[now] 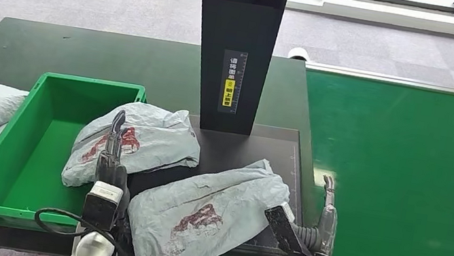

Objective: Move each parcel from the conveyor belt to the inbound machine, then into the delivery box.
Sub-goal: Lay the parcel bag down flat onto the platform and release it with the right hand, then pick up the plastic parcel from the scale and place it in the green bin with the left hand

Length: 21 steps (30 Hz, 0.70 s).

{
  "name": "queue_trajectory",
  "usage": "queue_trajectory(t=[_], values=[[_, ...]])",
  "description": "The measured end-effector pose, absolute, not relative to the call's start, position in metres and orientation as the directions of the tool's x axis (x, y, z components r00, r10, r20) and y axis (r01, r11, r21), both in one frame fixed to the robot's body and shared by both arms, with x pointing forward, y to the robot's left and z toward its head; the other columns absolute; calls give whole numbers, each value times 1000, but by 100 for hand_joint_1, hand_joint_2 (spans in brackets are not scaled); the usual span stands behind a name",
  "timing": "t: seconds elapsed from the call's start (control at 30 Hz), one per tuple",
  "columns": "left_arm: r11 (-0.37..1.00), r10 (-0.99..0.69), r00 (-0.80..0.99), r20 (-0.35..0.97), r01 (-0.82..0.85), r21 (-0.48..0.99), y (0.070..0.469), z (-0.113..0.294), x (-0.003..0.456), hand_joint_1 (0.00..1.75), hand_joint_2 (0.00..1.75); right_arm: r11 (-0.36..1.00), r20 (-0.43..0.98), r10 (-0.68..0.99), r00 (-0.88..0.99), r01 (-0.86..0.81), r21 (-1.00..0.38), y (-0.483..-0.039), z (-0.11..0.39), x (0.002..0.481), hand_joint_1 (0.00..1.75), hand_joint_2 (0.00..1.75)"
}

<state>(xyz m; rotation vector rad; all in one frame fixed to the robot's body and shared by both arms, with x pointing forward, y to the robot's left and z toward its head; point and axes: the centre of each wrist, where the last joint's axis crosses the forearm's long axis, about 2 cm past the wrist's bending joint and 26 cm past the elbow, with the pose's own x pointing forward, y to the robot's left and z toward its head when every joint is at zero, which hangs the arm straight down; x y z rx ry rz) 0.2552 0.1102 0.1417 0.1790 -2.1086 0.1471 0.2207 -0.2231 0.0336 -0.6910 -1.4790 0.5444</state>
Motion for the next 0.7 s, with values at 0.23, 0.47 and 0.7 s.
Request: queue_trajectory(t=[0.23,0.47,0.7], values=[[989,-76,-538,840,-147,-4,109,145,253,0,0,665,674,738,38,132,-735,-232,54,204,0,175],[971,-130,-586,800,87,222,105,143,249,0,0,661,676,737,-27,241,-711,-241,82,194,0,175],[906,-195,-617,762,184,381,103,137,242,0,175,696,707,699,-102,323,-641,-246,95,191,0,175]])
